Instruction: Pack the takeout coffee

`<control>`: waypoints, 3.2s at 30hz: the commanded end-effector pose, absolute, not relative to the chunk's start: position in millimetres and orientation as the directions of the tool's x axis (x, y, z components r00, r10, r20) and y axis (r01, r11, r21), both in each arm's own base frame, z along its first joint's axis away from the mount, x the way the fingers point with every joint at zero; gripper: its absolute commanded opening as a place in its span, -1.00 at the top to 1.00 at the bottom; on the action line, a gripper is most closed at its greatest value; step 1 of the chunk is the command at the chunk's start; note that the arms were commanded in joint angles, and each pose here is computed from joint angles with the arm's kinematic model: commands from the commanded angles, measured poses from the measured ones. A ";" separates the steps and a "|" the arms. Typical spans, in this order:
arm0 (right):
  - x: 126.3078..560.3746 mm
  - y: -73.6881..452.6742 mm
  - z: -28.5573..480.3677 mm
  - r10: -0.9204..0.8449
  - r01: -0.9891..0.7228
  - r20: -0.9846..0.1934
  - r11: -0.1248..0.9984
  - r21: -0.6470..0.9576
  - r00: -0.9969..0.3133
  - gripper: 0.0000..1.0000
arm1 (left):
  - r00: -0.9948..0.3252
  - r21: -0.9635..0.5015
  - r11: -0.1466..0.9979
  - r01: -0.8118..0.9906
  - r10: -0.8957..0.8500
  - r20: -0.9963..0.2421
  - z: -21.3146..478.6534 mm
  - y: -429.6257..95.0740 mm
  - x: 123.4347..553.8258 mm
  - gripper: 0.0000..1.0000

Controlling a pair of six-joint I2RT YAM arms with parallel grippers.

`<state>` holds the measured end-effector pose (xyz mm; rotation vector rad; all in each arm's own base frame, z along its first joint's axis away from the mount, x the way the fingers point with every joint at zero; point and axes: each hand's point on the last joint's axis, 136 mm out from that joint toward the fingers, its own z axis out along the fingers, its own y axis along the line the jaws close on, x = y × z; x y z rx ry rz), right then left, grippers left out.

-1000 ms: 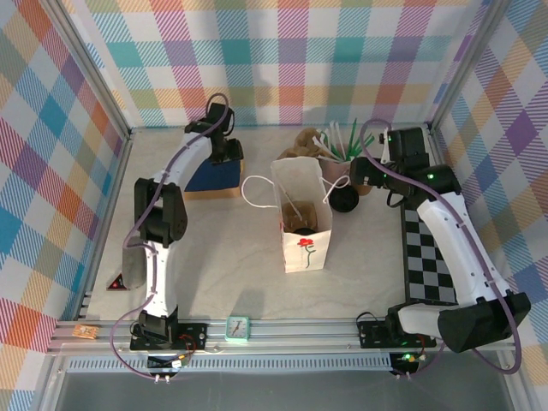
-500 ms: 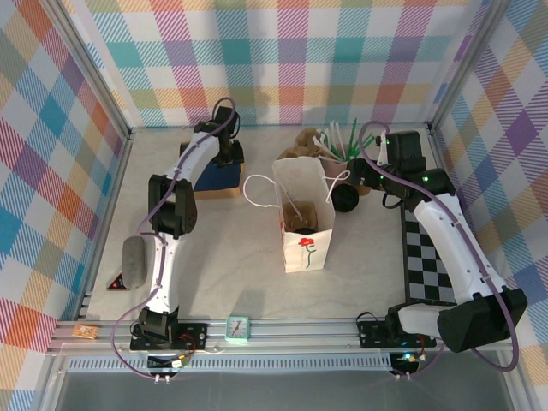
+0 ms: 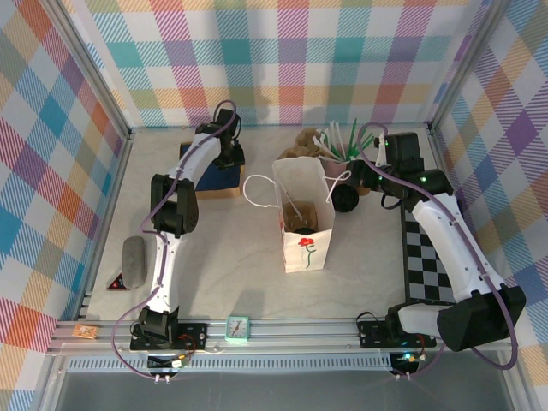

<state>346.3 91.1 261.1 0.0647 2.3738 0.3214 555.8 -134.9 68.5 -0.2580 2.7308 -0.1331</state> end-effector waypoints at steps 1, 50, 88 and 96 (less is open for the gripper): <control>349.1 91.6 262.6 0.151 -0.050 -0.674 0.962 0.268 -0.724 -0.69 | -0.907 -0.136 0.975 -0.173 -0.212 -0.363 65.6 -136.7 557.3 0.14; 342.9 95.0 279.7 0.164 -0.073 -0.690 0.951 0.300 -0.705 -0.54 | -0.916 -0.158 0.980 -0.122 -0.173 -0.361 81.4 -146.9 554.0 0.30; 339.5 91.0 279.6 0.168 -0.062 -0.698 0.955 0.292 -0.696 -0.51 | -0.936 -0.146 0.982 -0.117 -0.159 -0.315 56.2 -156.8 547.6 0.31; 338.8 90.9 280.7 0.169 -0.062 -0.701 0.954 0.292 -0.693 -0.50 | -0.938 -0.134 0.984 -0.115 -0.152 -0.310 53.3 -155.2 546.5 0.54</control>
